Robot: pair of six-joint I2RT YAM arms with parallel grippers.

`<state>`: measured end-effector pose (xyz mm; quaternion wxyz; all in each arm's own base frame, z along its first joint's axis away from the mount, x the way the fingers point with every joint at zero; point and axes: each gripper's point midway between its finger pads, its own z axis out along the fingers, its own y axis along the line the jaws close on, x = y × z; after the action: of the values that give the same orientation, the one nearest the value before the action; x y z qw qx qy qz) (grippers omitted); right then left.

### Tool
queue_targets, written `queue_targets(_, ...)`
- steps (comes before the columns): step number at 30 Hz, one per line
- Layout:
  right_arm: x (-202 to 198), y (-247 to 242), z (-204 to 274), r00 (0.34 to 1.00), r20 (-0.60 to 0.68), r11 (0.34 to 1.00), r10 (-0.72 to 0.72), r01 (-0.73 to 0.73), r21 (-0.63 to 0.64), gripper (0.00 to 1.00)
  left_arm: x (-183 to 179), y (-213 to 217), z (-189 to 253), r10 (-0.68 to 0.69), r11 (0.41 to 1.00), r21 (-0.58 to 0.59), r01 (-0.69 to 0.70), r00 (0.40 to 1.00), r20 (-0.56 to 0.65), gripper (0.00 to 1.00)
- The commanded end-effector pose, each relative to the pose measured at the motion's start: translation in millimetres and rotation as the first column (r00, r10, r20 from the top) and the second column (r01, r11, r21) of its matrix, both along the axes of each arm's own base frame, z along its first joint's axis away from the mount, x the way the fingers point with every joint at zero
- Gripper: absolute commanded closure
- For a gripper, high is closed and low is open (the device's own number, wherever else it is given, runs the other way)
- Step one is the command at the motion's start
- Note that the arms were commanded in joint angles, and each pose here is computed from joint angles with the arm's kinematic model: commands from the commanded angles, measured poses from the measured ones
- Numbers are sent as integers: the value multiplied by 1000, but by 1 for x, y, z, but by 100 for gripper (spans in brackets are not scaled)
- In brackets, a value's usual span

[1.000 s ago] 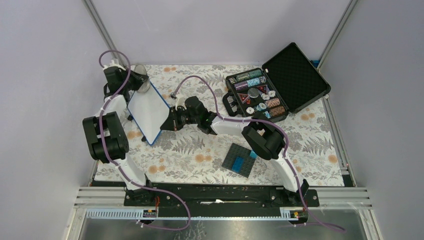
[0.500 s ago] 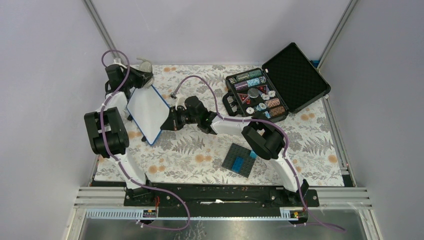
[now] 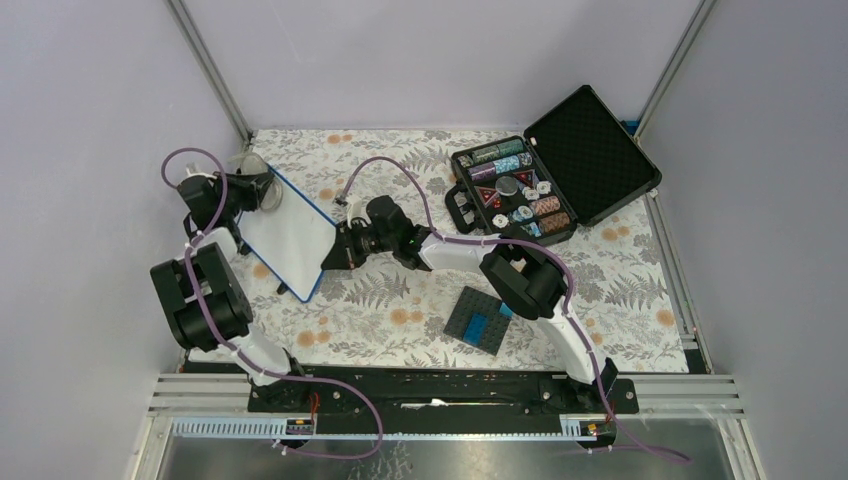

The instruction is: Erase the whiteboard

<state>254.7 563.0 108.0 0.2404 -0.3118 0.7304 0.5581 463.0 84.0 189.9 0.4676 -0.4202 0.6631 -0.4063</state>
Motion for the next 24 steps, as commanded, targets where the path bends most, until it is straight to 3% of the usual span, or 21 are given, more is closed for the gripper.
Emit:
queue_targets(1,-59,13,5,976,-5,976,218,-218,23,100,-12,-7,26,-7,1000,8,7,997,73,100)
queue_targets(5,-60,13,9,976,-1,975,218,-218,29,100,-37,1,9,90,994,66,-87,994,-58,100)
queue_targets(7,-60,12,13,976,8,975,217,-218,33,100,-52,-3,-11,117,993,37,-113,985,-127,100)
queue_targets(11,-61,10,15,976,16,975,218,-218,34,100,-61,-19,-33,80,993,-70,-90,988,-132,100)
queue_targets(16,-62,9,18,975,20,974,222,-223,39,100,-41,-3,-37,109,993,-36,-116,983,-145,100)
queue_targets(20,-63,7,22,975,34,975,218,-220,41,100,-4,27,-20,151,987,71,-143,981,-118,100)
queue_targets(24,-63,7,24,974,35,974,222,-223,43,100,24,46,-35,192,980,77,-181,967,-166,100)
